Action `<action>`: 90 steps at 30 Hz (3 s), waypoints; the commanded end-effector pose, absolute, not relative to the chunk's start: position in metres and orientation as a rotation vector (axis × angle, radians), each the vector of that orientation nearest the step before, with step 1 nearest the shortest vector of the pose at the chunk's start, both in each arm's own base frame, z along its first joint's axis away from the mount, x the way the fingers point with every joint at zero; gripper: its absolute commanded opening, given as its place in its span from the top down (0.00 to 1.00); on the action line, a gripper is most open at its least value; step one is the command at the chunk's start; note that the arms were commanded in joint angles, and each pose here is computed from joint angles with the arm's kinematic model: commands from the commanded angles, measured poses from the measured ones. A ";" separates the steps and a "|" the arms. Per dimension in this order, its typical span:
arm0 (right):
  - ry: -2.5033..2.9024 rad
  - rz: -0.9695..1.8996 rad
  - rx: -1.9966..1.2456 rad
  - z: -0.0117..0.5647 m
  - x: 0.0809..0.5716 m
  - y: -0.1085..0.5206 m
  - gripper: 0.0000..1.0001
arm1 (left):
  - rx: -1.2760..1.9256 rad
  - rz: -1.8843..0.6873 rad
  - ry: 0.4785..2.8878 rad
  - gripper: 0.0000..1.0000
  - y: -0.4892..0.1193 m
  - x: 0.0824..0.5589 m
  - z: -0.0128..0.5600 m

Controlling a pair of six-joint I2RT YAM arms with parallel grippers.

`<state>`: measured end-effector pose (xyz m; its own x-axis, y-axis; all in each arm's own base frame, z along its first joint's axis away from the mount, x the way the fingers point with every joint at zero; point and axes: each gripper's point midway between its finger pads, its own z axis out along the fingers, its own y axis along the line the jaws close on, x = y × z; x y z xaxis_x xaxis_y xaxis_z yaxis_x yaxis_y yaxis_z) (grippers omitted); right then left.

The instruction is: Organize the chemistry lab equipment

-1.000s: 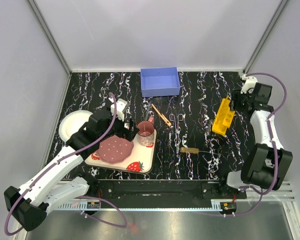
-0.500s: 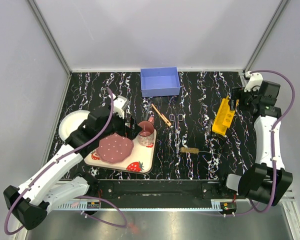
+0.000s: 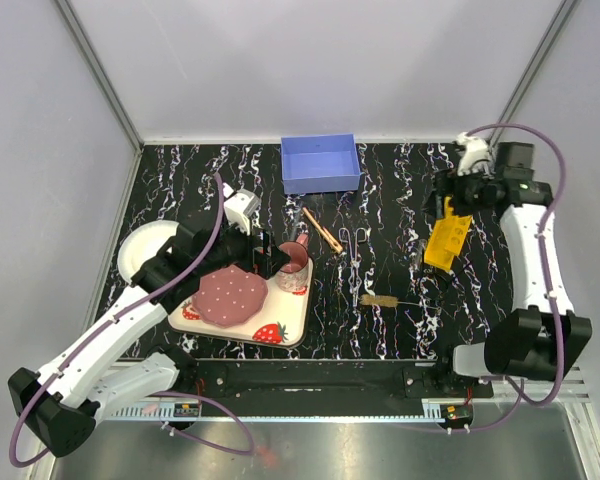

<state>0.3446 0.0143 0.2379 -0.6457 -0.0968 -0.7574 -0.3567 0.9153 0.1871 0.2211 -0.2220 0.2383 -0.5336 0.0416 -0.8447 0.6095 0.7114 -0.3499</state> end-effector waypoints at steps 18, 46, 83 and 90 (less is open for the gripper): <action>2.762 -0.015 -0.444 0.088 0.366 0.048 0.32 | 0.428 -0.808 1.966 0.01 -0.213 0.218 0.252; 2.981 -0.169 -0.488 0.020 0.348 0.026 0.46 | 0.423 -0.779 1.972 0.01 -0.208 0.219 0.247; 2.468 0.772 -0.505 0.175 0.377 0.149 0.76 | 0.303 -1.523 1.828 0.01 -0.297 0.212 0.295; 2.255 1.141 -0.453 0.246 0.358 0.185 0.76 | 0.214 -1.532 1.910 0.01 -0.330 0.243 0.290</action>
<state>0.3670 0.1595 0.1913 -0.8012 -0.1540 -0.5782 -0.4875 0.7283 0.4816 0.2283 -0.3063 0.2468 -0.7927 -0.2236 -0.5672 0.4664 0.3767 -0.8004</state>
